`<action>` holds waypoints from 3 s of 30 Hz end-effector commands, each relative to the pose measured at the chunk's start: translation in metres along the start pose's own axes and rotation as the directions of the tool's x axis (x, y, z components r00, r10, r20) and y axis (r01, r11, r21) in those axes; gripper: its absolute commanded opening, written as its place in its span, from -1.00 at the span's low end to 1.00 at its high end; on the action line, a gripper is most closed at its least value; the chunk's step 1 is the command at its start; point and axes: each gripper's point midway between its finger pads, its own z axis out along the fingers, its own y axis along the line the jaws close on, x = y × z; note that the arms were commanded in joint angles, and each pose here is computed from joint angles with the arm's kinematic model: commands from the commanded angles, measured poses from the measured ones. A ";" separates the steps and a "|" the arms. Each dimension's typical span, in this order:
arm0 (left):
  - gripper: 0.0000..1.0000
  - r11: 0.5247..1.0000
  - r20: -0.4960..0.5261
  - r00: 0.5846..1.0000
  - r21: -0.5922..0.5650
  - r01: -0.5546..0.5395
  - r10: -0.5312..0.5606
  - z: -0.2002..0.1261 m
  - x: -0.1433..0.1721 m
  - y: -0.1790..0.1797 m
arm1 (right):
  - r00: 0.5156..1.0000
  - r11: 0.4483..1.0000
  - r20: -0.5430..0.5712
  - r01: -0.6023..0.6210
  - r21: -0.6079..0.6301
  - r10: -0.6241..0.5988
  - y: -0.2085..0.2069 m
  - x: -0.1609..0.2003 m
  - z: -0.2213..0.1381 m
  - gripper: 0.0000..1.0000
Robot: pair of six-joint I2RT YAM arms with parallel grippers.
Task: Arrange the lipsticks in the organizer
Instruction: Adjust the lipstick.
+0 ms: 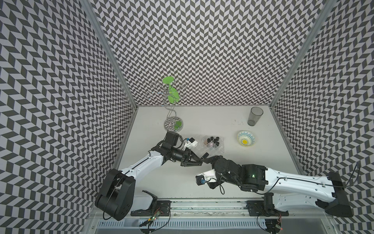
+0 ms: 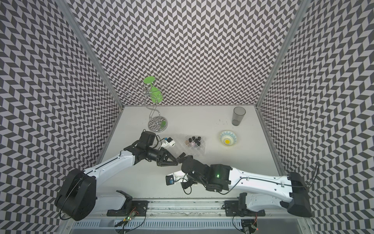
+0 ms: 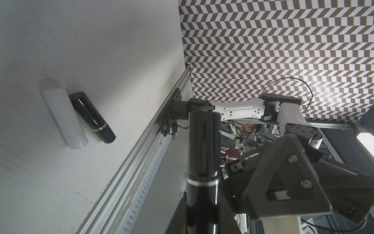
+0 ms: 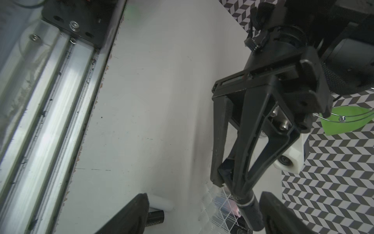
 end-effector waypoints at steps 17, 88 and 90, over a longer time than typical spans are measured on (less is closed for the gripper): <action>-1.00 0.998 -0.011 0.999 0.045 -0.047 0.047 -0.003 0.006 -0.012 | 0.998 0.974 -0.060 0.031 0.222 -0.018 -0.045 0.004 0.010 0.46; 0.99 0.932 0.701 0.628 -0.157 -0.327 0.338 -0.100 -0.029 -0.037 | 0.453 0.533 0.635 -0.843 0.075 0.626 -0.151 0.104 -0.038 -1.00; 1.00 0.907 0.733 0.563 -0.181 -0.380 0.382 -0.104 -0.019 -0.046 | 0.398 0.481 0.681 -0.873 0.076 0.615 -0.147 0.116 -0.040 -1.00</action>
